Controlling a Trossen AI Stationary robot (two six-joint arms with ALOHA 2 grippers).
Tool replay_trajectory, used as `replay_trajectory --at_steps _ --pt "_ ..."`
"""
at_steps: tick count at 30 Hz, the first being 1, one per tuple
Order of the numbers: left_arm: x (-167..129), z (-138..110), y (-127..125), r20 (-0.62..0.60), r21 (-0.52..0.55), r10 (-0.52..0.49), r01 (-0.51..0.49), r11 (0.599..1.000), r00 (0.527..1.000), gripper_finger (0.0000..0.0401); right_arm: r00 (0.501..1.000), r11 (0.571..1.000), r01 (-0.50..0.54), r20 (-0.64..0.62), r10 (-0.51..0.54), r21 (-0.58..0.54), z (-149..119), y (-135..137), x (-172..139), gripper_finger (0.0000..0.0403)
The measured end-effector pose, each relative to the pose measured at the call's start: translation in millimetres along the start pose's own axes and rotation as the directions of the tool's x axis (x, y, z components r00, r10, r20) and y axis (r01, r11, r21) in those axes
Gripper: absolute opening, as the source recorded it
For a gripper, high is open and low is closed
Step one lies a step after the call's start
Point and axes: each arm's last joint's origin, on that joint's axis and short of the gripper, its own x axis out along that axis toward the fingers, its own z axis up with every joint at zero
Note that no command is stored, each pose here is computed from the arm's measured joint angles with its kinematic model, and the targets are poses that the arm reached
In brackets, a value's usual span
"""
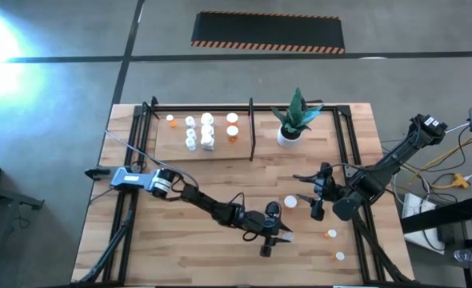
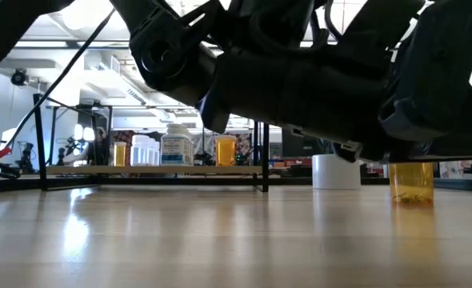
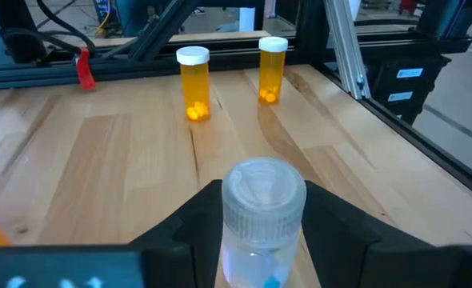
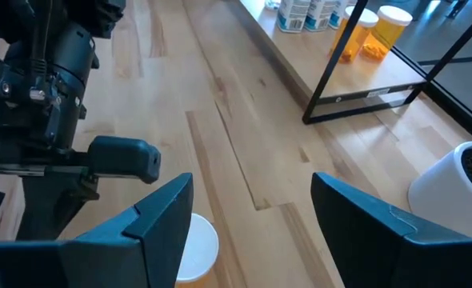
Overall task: Pick and place medicine bottles onto shelf by color
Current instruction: Put the transparent medicine container onto the shelf
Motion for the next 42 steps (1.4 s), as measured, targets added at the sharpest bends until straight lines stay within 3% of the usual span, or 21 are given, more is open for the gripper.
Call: replay_trajectory --at_steps 7,11,15,18,22,25,27,32,37,42 --pt "-9 12 -10 -0.009 0.003 0.012 -0.012 1.000 1.000 0.0131 1.000 1.000 -0.001 -0.001 0.001 0.000 0 0 0 0.0244" --pt "-39 33 -28 -0.116 0.054 0.198 -0.193 0.980 0.973 0.0130 1.000 1.000 -0.001 -0.001 0.001 0.001 0 0 0 0.0244" --pt "-96 36 -46 -0.185 0.089 0.474 -0.465 0.881 0.861 0.0130 1.000 1.000 -0.002 -0.001 0.002 0.000 0 0 0 0.0244" --pt "-150 36 -50 -0.167 -0.027 0.593 -0.605 0.796 0.788 0.0130 1.000 1.000 -0.001 -0.001 0.001 -0.002 0 0 0 0.0244" --pt "-222 20 -40 -0.164 -0.224 0.699 -0.716 0.661 0.696 0.0129 1.000 1.000 -0.001 0.001 0.001 -0.005 0 0 0 0.0244" --pt "-265 8 -22 -0.158 -0.372 0.751 -0.743 0.556 0.641 0.0129 1.000 1.000 -0.002 0.004 0.002 -0.002 0 0 0 0.0244" --pt "-289 -1 -9 -0.147 -0.414 0.790 -0.762 0.498 0.596 0.0129 1.000 1.000 -0.002 0.005 0.002 -0.001 1 0 0 0.0244" --pt "-325 -10 21 -0.122 -0.463 0.860 -0.795 0.393 0.496 0.0129 1.000 1.000 -0.002 0.004 0.002 -0.001 1 0 0 0.0244" --pt "-340 -14 45 -0.133 -0.453 0.905 -0.837 0.307 0.405 0.0129 1.000 1.000 -0.001 0.005 0.001 -0.001 1 0 0 0.0244" --pt "-342 -19 58 -0.166 -0.417 0.920 -0.871 0.261 0.355 0.0129 1.000 1.000 -0.001 0.005 0.001 -0.001 1 0 0 0.0244"
